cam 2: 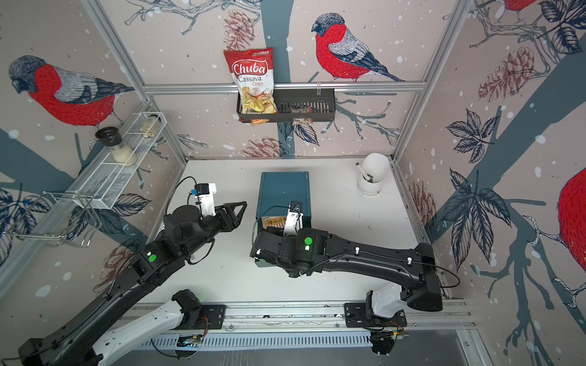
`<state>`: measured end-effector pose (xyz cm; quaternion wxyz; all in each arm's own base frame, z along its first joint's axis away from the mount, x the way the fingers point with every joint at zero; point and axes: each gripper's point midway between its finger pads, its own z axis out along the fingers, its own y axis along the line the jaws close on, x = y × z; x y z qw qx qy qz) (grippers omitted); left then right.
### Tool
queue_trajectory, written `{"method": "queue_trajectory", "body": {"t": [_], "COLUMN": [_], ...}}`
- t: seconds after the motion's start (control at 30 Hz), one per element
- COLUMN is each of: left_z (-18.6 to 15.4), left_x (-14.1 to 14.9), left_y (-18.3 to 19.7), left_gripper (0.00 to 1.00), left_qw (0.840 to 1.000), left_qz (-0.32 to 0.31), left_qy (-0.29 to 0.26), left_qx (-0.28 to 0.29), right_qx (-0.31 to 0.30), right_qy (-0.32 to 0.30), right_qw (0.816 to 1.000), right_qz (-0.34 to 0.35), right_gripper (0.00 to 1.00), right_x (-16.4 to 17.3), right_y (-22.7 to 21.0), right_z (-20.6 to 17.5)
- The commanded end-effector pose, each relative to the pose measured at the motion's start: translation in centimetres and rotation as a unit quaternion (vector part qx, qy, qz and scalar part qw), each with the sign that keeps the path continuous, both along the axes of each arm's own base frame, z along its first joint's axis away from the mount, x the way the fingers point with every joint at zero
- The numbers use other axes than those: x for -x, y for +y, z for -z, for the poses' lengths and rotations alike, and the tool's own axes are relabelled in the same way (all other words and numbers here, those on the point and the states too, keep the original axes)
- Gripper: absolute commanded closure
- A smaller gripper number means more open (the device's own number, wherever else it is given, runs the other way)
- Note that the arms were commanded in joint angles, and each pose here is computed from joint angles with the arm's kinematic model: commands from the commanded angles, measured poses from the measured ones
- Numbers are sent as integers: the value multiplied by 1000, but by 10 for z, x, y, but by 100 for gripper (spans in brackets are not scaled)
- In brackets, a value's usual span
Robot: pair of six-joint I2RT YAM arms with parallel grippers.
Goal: Take the seed bags out of the drawer
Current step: Pick up the seed packet from the drawer.
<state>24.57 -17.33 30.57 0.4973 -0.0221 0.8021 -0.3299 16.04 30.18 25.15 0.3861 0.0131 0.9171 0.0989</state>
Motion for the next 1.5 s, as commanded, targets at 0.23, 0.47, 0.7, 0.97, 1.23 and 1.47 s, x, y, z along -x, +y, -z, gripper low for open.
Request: {"method": "queue_trajectory", "body": {"t": [0.23, 0.47, 0.7, 0.97, 1.23, 1.47], "left_z": [26, 12, 18, 22, 31, 42], "left_x": [0, 16, 30, 42, 53, 52], "left_y": [-15, -14, -33, -18, -37, -35], "left_gripper": [34, 26, 42, 48, 42, 37], "left_qw": [998, 997, 991, 994, 986, 987], "left_qz": [38, 68, 128, 102, 167, 156], "left_qy": [32, 17, 21, 28, 27, 31], "left_qx": [-30, -42, -23, 4, 4, 21], "right_qx": [14, -33, -54, -7, -5, -17], "right_qy": [-65, 15, 62, 91, 107, 119], "right_qw": [998, 998, 995, 995, 994, 993], "right_qz": [-17, -57, -53, -32, -27, -21], "right_gripper": [2, 13, 24, 26, 28, 28], "right_x": [-18, -25, -27, -28, -33, -30], "right_y": [11, 6, 1, -3, -3, -8], "right_z": [-19, 8, 26, 41, 52, 61]}}
